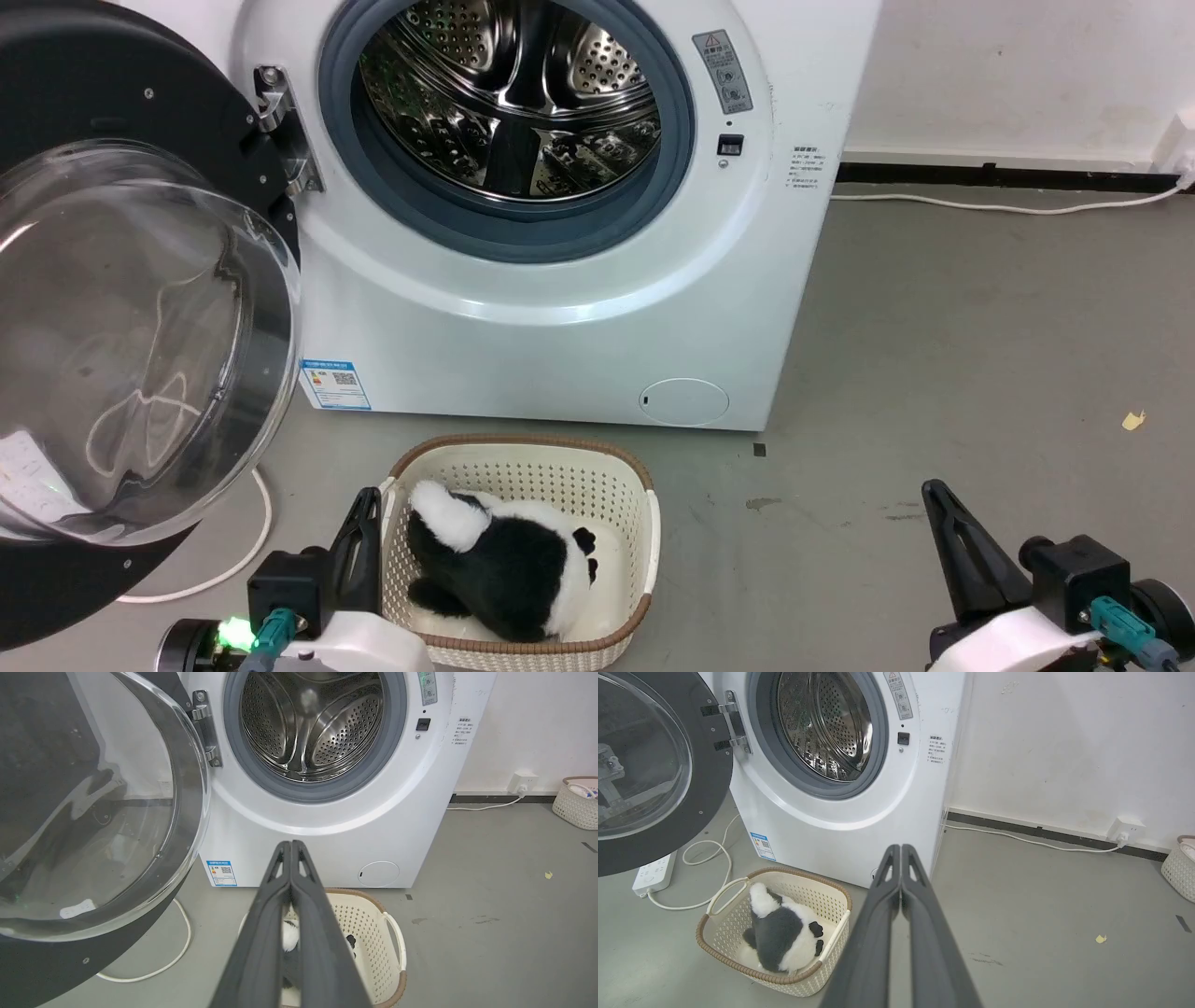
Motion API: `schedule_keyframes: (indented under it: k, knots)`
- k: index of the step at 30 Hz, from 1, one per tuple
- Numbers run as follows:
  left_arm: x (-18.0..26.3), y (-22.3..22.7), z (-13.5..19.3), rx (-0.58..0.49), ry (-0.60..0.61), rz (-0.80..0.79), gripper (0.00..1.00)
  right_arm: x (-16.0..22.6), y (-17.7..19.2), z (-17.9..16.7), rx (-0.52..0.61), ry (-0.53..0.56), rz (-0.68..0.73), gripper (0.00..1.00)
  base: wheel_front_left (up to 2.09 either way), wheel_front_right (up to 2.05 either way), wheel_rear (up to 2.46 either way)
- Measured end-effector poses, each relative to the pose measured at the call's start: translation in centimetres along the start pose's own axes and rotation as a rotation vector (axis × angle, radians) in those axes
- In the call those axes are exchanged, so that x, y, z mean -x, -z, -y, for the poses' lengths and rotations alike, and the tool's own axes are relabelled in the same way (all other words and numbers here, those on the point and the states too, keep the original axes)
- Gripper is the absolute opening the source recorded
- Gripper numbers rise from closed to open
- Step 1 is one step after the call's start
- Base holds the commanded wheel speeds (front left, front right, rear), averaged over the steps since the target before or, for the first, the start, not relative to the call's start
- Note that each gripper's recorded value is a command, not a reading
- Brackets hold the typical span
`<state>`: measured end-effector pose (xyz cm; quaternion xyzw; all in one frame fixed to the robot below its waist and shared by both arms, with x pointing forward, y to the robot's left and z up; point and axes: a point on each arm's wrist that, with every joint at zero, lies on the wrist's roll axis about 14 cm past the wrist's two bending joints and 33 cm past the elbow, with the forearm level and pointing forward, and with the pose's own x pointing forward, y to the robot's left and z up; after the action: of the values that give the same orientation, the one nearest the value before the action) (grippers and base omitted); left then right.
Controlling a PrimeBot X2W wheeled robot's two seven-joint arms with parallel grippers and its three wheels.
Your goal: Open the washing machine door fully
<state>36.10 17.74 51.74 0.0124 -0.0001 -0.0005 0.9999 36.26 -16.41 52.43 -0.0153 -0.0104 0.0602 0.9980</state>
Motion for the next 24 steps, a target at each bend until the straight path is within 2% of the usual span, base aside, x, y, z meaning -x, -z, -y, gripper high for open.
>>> schedule_keyframes:
  k: [24]
  knots:
    - [-0.78,-0.43,0.07,-0.014,0.002,-0.015,0.00,-0.53,0.10,-0.19,0.011,-0.007,-0.032,0.00,0.00,0.00,0.00]
